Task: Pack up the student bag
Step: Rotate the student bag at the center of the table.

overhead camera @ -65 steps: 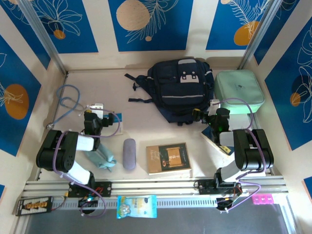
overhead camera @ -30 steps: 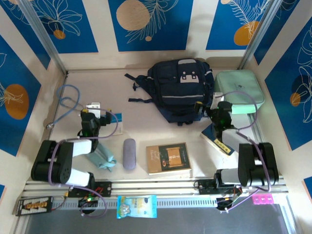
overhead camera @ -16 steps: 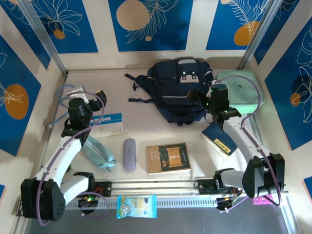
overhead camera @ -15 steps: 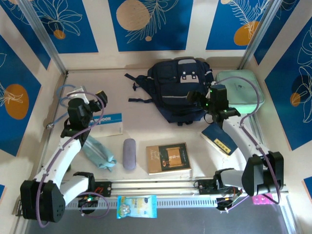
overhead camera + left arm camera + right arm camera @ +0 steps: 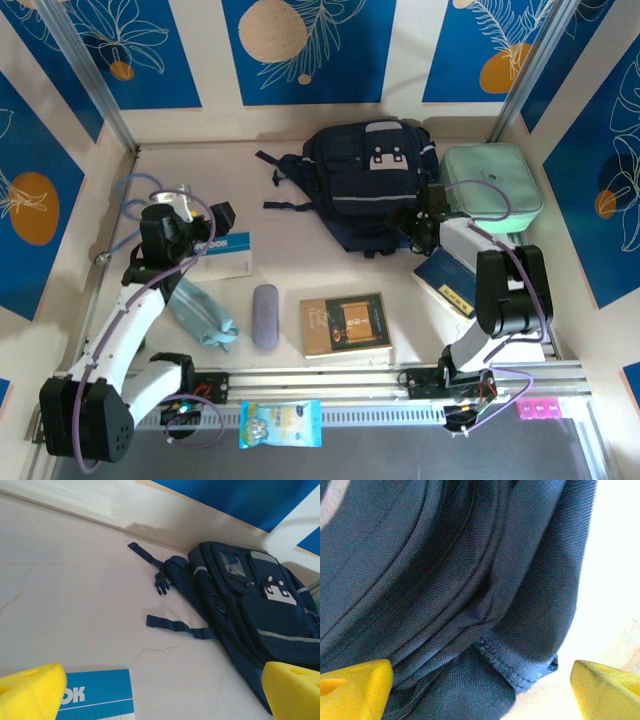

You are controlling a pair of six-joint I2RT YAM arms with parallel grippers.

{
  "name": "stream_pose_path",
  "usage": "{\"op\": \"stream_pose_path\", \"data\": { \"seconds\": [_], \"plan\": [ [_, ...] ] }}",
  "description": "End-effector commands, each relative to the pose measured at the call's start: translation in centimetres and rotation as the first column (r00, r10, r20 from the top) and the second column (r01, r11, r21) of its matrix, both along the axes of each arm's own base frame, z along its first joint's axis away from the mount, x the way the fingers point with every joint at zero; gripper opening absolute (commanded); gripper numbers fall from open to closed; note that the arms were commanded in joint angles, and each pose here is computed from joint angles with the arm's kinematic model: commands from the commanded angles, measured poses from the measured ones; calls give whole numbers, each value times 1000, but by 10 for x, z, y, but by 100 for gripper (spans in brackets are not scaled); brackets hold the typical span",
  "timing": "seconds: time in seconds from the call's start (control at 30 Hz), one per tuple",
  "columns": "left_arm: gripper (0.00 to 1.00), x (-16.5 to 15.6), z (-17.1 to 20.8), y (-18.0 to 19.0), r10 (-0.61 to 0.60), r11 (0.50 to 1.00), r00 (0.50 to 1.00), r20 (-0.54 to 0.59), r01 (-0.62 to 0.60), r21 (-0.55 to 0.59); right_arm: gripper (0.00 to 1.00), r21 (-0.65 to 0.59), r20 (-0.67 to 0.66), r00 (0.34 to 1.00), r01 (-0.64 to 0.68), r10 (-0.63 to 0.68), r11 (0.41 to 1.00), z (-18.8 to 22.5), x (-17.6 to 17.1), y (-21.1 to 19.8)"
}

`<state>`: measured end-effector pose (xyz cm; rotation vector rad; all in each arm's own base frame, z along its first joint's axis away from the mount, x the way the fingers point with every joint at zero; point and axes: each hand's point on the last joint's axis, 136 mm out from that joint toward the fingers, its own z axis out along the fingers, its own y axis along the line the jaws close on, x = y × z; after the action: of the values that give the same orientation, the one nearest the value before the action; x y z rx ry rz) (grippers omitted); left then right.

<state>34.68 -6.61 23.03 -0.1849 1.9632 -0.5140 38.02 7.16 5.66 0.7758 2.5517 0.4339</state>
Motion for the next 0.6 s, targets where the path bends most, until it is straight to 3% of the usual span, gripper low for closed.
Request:
{"op": "stream_pose_path", "data": {
  "seconds": [0.0, 0.23, 0.43, 0.57],
  "plan": [
    [100, -3, 14, 1, -12, 1000, 999, 44, 11, 16, 88, -10, 56, 998, -8, 9, 1000, 5, 8, 25],
    [100, -2, 7, -1, -25, 1000, 998, 59, 24, 5, 79, -79, 43, 991, -123, 126, 989, 7, -20, 106],
    [100, 1, 5, -8, -57, 998, 996, 70, 57, -10, 77, 31, 9, 961, -276, 276, 961, 7, -42, 181],
    [100, 4, 4, -12, -80, 997, 995, 55, 80, -4, 78, 64, -12, 969, -246, 247, 967, 21, -53, 181]
  ]
}}
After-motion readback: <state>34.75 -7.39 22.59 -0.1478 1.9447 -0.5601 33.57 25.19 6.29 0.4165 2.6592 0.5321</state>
